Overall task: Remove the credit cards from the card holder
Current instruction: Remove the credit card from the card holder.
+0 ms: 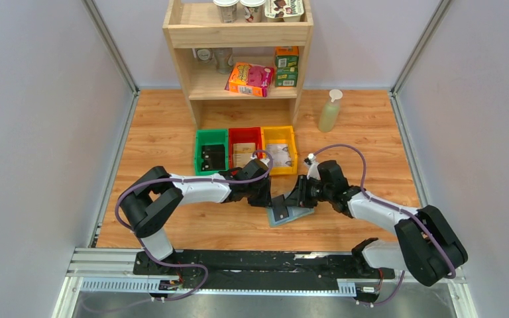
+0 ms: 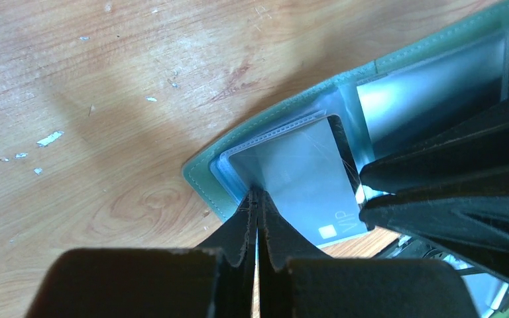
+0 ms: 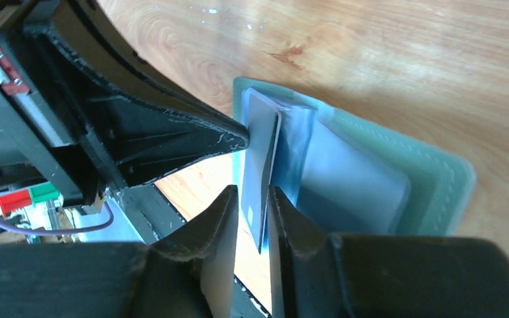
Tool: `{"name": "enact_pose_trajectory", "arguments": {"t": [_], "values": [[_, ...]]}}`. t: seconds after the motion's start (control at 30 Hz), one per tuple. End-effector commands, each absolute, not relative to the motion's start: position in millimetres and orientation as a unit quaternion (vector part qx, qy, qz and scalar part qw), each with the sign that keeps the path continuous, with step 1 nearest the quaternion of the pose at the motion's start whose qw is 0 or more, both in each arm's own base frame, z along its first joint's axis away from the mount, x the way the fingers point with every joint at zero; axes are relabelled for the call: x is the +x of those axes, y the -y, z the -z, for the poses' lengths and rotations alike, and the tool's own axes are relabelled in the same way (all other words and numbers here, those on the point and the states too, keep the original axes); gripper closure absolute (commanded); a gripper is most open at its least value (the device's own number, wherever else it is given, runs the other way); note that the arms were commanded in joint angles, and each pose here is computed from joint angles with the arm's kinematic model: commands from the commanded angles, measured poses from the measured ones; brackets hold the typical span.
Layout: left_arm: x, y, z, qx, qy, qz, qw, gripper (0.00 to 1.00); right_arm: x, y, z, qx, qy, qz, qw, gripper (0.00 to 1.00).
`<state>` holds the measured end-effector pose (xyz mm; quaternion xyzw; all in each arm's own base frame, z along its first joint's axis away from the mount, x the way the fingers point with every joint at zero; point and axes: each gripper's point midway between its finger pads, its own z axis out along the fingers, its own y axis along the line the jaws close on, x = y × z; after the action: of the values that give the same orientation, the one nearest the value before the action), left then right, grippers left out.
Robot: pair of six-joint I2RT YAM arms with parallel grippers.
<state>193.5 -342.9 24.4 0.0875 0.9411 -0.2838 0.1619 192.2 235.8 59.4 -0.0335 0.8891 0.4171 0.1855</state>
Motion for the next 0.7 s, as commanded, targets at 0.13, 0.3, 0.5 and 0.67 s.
{"name": "enact_pose_trajectory", "arguments": {"t": [0.13,0.3,0.5,0.67], "values": [[180,335,-6,0.099,-0.950,0.264,0.137,1.00,210,-219,-37,0.010,-0.905,-0.381,0.186,0.80],[180,336,-4,0.100,-0.950,0.263,0.135,1.00,212,-210,-26,0.030,-0.913,-0.367,0.175,0.82],[180,337,-3,0.101,-0.950,0.263,0.133,1.00,211,-209,-19,0.035,-0.915,-0.369,0.159,0.83],[180,337,-3,0.100,-0.950,0.264,0.133,1.00,208,-216,-24,0.019,-0.906,-0.396,0.152,0.83]]}}
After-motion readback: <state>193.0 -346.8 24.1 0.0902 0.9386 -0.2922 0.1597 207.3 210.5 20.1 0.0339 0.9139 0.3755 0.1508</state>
